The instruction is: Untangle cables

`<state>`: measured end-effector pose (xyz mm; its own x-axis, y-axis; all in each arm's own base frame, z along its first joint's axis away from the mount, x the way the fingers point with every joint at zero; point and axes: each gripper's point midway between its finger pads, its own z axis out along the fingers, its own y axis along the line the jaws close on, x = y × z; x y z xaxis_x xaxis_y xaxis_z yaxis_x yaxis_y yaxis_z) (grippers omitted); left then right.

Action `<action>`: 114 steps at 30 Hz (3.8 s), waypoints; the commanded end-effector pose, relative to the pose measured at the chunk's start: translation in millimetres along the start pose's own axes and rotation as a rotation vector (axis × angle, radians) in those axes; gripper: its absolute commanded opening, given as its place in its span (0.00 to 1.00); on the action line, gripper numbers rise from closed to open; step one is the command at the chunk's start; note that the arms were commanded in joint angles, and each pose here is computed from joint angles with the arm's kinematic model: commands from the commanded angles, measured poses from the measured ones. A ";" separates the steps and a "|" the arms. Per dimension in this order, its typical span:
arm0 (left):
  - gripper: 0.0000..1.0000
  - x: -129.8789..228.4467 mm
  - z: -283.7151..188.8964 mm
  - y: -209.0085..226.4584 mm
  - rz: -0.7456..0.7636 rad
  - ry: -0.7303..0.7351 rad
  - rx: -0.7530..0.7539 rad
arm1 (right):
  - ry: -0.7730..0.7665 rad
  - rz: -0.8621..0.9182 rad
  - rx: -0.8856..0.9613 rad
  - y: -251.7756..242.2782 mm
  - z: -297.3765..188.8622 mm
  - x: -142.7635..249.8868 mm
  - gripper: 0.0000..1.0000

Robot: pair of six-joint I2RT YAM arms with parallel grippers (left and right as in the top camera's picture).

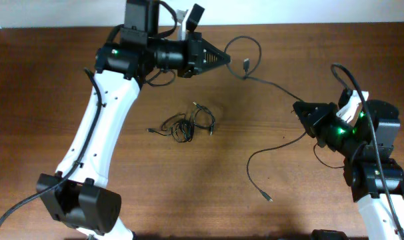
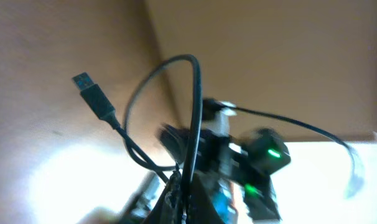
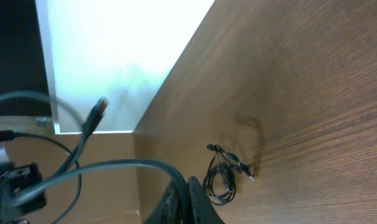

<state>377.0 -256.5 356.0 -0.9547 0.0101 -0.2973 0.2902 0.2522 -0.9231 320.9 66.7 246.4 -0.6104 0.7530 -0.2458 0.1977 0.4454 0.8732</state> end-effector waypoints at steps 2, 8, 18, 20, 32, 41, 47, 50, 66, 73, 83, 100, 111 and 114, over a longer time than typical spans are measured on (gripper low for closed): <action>0.00 31.1 -19.1 -57.5 -0.089 0.182 0.258 | -0.049 -0.016 0.023 -2.2 -2.1 -9.4 0.04; 0.00 37.8 -23.6 -66.0 -0.181 0.240 0.301 | -0.189 -0.022 0.103 -14.8 -5.8 -33.8 0.04; 0.00 1.1 -66.3 -46.2 -0.195 0.089 0.260 | -0.437 -0.079 0.496 -83.2 -38.6 -67.6 0.04; 0.00 -9.7 -81.9 -37.2 -0.197 0.029 0.239 | -0.438 -0.075 0.499 -84.1 -39.0 -67.4 0.04; 0.03 -64.0 -138.0 61.2 0.126 -0.359 -0.268 | -0.296 -0.104 0.242 -37.3 -16.5 -50.2 0.04; 0.77 -39.2 -99.8 69.3 0.280 -0.219 -0.351 | -0.334 -0.277 -0.138 65.7 -55.1 -41.6 0.04; 0.78 0.4 -25.6 42.5 0.173 -0.058 -0.265 | -0.366 -0.287 -0.235 89.9 -73.5 -37.9 0.04; 0.78 22.9 8.7 28.8 0.013 0.002 -0.243 | -0.375 -0.285 -0.229 89.0 -73.4 -40.0 0.04; 0.98 52.9 86.0 8.0 -0.832 -0.147 -0.325 | -0.238 -0.259 -0.216 77.7 -63.0 -17.0 0.04; 0.97 59.3 89.5 -3.2 -0.915 -0.092 -0.280 | -0.127 -0.366 -0.334 100.0 -65.2 7.4 0.04; 0.77 75.2 93.3 -28.0 -0.953 0.063 -0.196 | -0.111 -0.517 -0.449 137.8 -58.6 39.2 0.04; 0.37 59.8 85.3 -15.2 -0.955 -0.021 -0.216 | -0.115 -0.596 -0.417 131.3 -44.3 35.5 0.04; 0.00 39.3 83.5 -25.9 -0.711 -0.044 -0.147 | -0.109 -0.584 -0.400 126.9 -42.6 35.2 0.05; 0.00 21.3 83.6 -42.0 -0.444 -0.072 -0.077 | -0.108 -0.574 -0.363 119.2 -39.4 33.9 0.23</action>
<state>348.2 -350.2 342.6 -0.9070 -0.2445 0.3429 -0.4061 0.2922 -0.8659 295.0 128.4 351.9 -0.4805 0.5013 -0.7196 -0.4123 0.5950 0.6898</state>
